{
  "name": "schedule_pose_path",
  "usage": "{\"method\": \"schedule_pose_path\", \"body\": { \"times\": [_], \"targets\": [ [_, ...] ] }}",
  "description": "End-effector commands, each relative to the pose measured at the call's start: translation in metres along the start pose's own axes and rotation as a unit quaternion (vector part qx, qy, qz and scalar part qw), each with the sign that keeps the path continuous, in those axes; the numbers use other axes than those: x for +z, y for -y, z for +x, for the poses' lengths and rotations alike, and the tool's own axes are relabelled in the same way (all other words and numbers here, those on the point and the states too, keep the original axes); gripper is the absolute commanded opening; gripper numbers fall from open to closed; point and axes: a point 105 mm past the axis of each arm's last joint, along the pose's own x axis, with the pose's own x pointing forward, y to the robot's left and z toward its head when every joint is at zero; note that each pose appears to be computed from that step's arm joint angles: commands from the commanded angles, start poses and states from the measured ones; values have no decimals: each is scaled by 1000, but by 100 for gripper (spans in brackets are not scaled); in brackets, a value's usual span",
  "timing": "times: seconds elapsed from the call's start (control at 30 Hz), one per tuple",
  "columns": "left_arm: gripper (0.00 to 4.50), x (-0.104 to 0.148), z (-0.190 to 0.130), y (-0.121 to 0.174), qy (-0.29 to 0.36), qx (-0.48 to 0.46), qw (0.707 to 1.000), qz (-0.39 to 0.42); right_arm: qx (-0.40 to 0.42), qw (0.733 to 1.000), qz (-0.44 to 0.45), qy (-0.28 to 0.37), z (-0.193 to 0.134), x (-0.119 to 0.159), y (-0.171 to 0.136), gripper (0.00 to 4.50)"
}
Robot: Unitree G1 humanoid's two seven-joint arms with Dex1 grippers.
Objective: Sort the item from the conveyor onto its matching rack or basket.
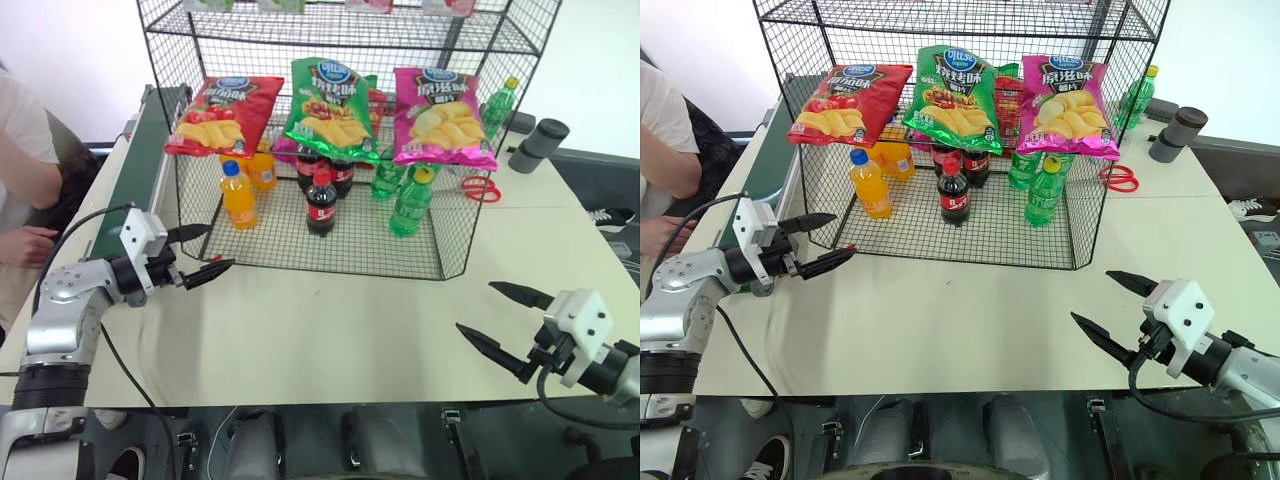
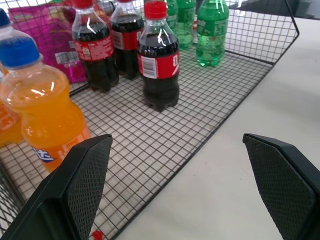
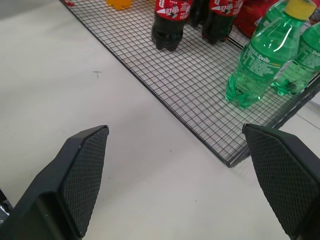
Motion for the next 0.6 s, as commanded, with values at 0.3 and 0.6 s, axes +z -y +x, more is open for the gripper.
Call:
{"method": "schedule_pose_path", "body": {
  "times": [0.3,0.6],
  "targets": [
    [450,-4,-5,30,-24,-88,996,3,-12,1000,-27,-7,-3,2,11,447],
    [450,22,-2,0,52,-63,997,-4,-12,999,-34,-4,3,0,9,447]
  ]
}}
